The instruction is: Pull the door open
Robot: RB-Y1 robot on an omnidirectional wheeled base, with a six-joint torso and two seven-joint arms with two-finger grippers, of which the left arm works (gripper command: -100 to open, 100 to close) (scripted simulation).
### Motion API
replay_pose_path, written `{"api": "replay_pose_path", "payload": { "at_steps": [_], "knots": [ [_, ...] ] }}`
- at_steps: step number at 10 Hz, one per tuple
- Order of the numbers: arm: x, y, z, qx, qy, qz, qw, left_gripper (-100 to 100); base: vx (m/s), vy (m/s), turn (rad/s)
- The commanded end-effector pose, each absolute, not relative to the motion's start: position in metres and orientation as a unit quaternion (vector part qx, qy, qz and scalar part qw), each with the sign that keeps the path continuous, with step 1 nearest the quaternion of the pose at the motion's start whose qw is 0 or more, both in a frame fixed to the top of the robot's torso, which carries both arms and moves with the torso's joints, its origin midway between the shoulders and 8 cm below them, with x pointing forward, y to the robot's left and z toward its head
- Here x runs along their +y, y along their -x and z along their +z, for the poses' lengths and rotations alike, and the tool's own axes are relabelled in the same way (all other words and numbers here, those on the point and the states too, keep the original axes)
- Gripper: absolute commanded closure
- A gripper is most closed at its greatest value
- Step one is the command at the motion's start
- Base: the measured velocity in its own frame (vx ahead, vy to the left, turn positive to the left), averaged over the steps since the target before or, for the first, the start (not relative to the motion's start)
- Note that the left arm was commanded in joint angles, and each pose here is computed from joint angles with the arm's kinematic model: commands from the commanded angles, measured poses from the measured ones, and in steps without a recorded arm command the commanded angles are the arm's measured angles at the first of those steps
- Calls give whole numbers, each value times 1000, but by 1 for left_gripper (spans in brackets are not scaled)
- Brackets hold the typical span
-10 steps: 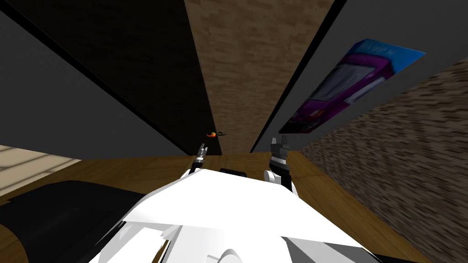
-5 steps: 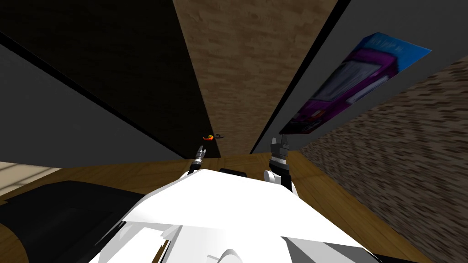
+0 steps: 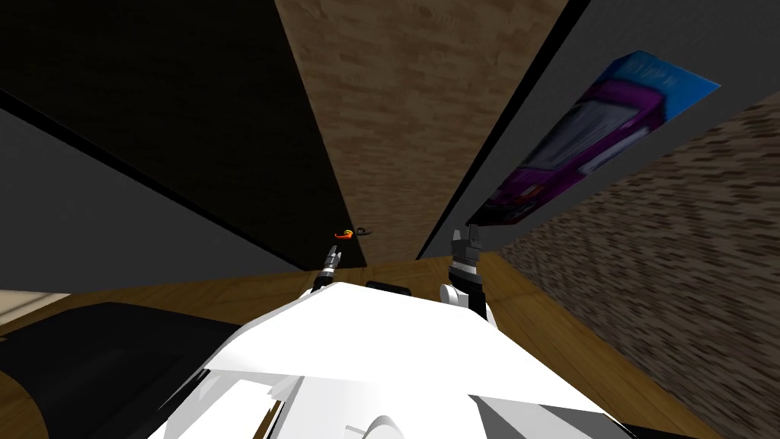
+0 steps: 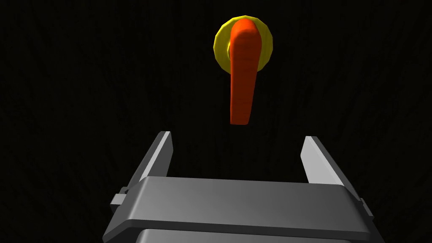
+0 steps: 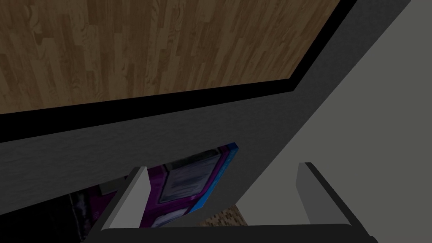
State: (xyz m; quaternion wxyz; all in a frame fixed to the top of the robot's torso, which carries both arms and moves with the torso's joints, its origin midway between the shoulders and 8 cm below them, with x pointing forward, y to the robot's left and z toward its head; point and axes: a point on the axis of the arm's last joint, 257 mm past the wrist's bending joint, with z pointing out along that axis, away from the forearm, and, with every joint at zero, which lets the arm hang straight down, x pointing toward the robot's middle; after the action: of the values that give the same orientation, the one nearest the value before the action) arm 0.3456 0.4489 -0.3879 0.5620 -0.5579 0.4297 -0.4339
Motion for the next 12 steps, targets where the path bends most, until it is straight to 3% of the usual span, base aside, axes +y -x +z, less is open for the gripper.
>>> {"api": "replay_pose_path", "payload": {
  "at_steps": [1, 7, 12],
  "knots": [
    [449, -346, -388, 430, 558, -434, 562, -100, 51, 7, -8],
    [503, -304, -404, 423, 588, -378, 576, -100, 6, 47, 46],
    [476, -335, -396, 420, 575, -407, 572, -100, 162, 77, -85]
  ]
}}
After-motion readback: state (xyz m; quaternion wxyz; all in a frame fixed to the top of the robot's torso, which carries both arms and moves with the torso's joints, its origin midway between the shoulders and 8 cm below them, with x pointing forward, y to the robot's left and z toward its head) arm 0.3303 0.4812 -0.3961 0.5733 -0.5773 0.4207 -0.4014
